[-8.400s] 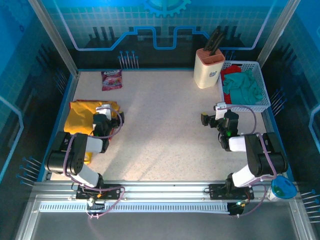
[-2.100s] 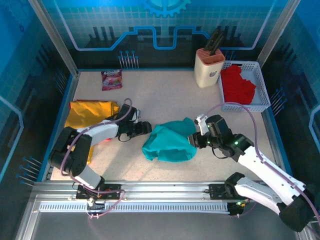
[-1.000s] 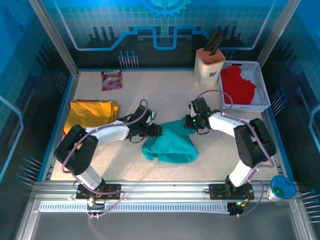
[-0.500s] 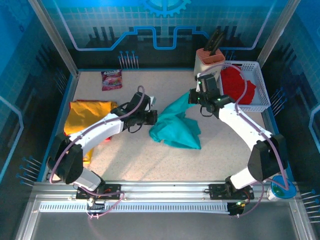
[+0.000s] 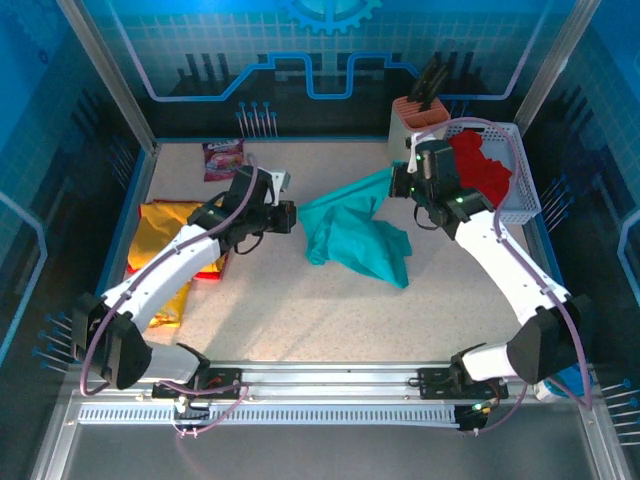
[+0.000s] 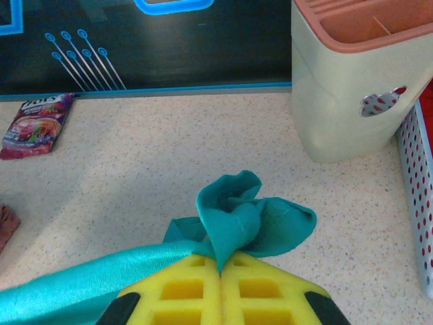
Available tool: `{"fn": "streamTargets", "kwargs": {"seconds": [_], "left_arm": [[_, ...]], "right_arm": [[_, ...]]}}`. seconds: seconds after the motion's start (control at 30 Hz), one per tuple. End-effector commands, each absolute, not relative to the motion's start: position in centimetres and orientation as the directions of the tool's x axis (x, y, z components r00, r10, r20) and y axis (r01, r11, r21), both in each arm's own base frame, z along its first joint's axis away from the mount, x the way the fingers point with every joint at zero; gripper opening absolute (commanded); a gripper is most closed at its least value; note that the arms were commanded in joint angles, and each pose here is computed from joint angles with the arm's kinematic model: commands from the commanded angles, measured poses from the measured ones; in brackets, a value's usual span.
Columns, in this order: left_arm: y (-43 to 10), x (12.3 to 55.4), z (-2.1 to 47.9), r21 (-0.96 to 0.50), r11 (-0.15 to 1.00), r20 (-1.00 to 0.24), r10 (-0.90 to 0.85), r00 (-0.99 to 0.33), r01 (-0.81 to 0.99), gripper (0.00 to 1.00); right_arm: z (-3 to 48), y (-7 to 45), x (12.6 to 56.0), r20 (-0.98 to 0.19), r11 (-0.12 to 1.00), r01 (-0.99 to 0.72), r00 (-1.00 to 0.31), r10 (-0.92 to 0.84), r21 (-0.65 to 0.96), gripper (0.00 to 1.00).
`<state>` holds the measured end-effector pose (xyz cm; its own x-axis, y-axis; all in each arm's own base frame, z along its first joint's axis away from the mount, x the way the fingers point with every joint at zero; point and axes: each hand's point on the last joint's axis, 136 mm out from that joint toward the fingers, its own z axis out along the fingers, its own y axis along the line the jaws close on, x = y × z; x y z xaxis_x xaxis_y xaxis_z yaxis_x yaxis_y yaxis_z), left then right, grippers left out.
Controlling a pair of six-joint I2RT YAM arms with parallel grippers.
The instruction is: Fold and stack the t-shirts
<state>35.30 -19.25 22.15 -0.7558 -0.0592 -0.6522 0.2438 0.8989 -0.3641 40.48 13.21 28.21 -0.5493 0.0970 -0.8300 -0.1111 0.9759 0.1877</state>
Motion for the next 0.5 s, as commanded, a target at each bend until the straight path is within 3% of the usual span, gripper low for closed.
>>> {"fn": "streamTargets", "kwargs": {"seconds": [0.0,0.2,0.33,0.47], "left_arm": [[-18.1,37.3,24.7,-0.356,0.898,-0.686,-0.064,-0.724,0.258,0.01],[-19.1,41.3,31.1,-0.352,0.882,-0.696,-0.023,-0.717,0.314,0.00],[-18.6,40.2,32.8,-0.370,0.873,-0.729,-0.061,-0.682,0.317,0.00],[-17.9,37.0,33.3,-0.398,0.858,-0.736,-0.087,-0.671,0.325,0.00]], "right_arm": [[31.7,12.6,38.4,-0.847,0.973,-0.108,-0.519,0.118,0.202,0.00],[32.7,13.6,34.0,-0.831,0.965,-0.186,-0.553,0.052,0.184,0.00],[32.9,13.0,31.9,-0.843,0.967,-0.186,-0.536,0.050,0.176,0.00],[35.4,12.2,29.9,-0.900,0.967,-0.225,-0.436,0.013,0.123,0.00]]}}
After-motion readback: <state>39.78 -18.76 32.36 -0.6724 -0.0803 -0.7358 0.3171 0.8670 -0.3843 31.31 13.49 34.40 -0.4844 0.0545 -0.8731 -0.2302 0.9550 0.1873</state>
